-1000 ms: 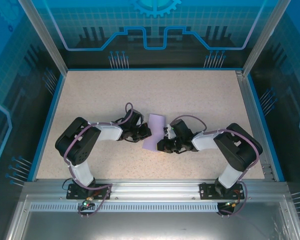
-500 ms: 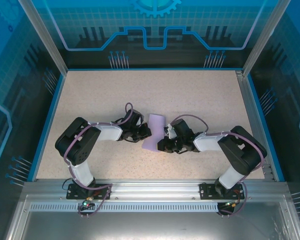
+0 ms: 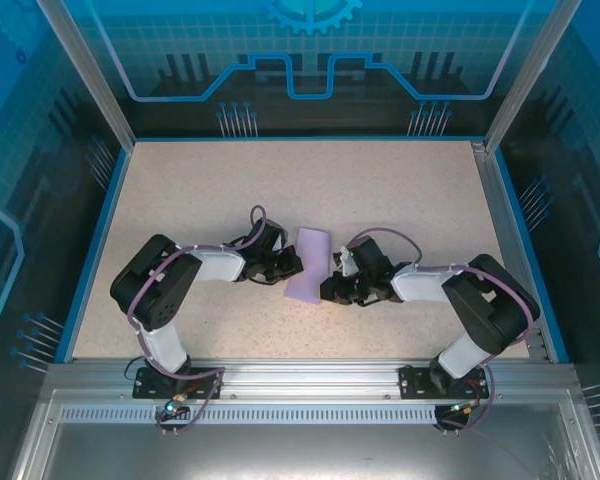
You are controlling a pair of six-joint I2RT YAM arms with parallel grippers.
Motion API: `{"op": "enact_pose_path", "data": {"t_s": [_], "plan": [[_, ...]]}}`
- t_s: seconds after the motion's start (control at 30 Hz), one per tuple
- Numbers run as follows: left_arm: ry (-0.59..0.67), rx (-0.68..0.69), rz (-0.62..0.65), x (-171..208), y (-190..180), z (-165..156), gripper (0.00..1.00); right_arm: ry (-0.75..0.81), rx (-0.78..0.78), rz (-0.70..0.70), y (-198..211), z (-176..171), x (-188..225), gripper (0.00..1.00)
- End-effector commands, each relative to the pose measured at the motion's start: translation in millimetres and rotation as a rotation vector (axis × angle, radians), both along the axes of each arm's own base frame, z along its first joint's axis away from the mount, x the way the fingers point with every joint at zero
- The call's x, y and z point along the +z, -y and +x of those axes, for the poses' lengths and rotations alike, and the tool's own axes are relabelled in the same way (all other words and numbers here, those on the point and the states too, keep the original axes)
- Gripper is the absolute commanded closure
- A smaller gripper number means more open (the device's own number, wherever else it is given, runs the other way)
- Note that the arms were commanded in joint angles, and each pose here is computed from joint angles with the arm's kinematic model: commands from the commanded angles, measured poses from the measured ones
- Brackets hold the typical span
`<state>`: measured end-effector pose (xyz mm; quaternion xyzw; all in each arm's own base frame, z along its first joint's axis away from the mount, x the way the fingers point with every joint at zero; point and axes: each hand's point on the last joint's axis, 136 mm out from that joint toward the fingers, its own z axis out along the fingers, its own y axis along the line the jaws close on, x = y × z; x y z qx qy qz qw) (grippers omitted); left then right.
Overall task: Fold a paper plane with a square sheet of paper (pick it up from the middle)
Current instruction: Fold the square sheet of paper in half at the center of the table.
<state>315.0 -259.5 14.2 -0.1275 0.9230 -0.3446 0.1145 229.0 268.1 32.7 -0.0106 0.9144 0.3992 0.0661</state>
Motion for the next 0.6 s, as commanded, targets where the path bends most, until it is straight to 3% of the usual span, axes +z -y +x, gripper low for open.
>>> {"op": "enact_pose_path", "data": {"t_s": [0.0, 0.27, 0.57], "plan": [[-0.116, -0.004, 0.062, -31, -13, -25, 1.0, 0.079, -0.044, 0.051, 3, 34, 30, 0.86], [-0.12, -0.011, 0.057, -34, -11, -24, 1.0, 0.07, -0.081, 0.085, 3, 75, 26, 0.85], [-0.123, -0.007, 0.062, -36, -14, -27, 1.0, 0.033, -0.096, 0.035, 17, 75, -6, 0.85]]}}
